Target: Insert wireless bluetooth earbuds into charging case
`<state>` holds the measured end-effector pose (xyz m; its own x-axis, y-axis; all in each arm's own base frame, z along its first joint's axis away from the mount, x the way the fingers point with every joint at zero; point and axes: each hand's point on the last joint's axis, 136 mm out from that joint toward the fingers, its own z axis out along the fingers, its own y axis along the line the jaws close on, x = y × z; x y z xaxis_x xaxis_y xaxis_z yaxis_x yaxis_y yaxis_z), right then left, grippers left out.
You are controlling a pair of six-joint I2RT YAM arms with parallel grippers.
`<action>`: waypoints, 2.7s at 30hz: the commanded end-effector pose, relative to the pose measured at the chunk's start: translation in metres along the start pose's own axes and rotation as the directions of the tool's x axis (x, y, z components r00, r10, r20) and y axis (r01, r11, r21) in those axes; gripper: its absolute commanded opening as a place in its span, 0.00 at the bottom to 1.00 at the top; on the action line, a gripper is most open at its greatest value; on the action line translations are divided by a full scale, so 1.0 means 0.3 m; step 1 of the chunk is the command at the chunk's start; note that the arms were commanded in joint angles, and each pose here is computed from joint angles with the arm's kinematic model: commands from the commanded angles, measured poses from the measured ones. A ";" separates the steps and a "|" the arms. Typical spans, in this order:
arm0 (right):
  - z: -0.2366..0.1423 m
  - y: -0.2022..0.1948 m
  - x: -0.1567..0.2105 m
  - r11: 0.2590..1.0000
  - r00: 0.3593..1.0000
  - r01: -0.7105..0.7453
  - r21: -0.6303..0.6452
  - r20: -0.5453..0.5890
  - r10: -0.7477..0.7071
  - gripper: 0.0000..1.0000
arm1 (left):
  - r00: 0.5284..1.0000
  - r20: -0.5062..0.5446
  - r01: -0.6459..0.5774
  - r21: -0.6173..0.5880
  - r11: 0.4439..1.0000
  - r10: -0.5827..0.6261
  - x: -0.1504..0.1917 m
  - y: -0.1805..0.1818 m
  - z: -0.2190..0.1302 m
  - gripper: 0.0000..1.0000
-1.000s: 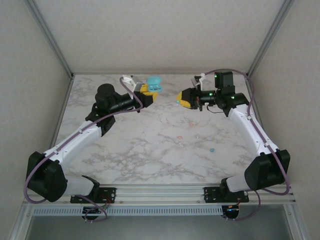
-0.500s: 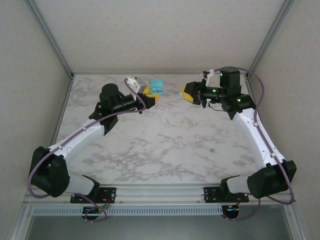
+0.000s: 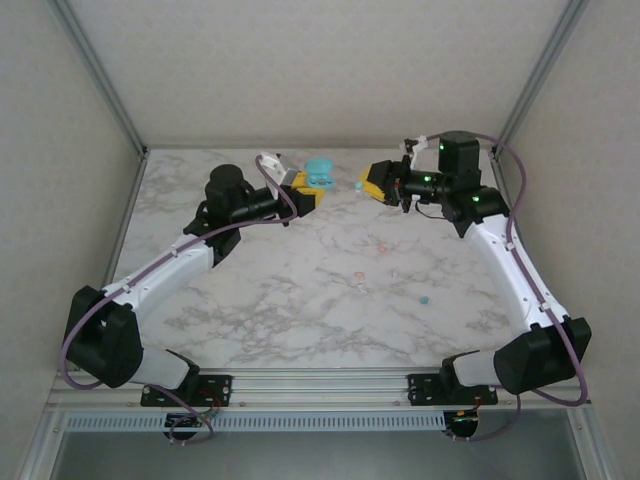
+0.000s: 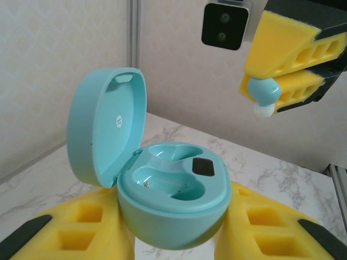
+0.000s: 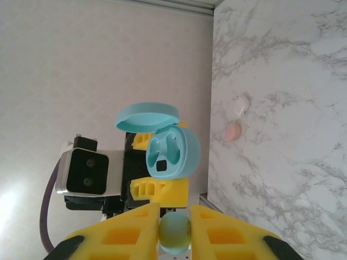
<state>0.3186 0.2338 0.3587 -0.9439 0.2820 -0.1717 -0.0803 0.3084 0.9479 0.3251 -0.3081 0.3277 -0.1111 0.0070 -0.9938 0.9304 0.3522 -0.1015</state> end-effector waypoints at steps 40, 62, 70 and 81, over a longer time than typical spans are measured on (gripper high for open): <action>0.164 0.118 0.057 0.983 0.985 0.093 -0.161 -0.131 -0.114 0.17 | 0.992 0.001 -0.128 0.083 0.988 0.129 -0.036 -0.075 0.054 0.20; 0.187 0.071 0.058 0.991 0.987 0.090 -0.098 -0.126 -0.102 0.17 | 0.991 0.004 -0.134 0.093 0.987 0.134 -0.046 -0.094 0.063 0.20; 0.200 0.049 0.080 0.994 0.983 0.105 -0.043 -0.145 -0.110 0.18 | 0.990 0.011 -0.138 0.084 0.987 0.138 -0.056 -0.092 0.063 0.20; 0.205 0.013 0.084 0.995 0.985 0.100 0.017 -0.145 -0.097 0.19 | 0.990 0.016 -0.140 0.072 0.988 0.139 -0.064 -0.085 0.065 0.20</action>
<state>0.3153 0.2954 0.3525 -0.9618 0.1278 -0.2420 -0.1939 0.3062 0.9320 0.3078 -0.3317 0.3192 -0.0446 0.0909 -0.9949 0.9619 0.2730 -0.0181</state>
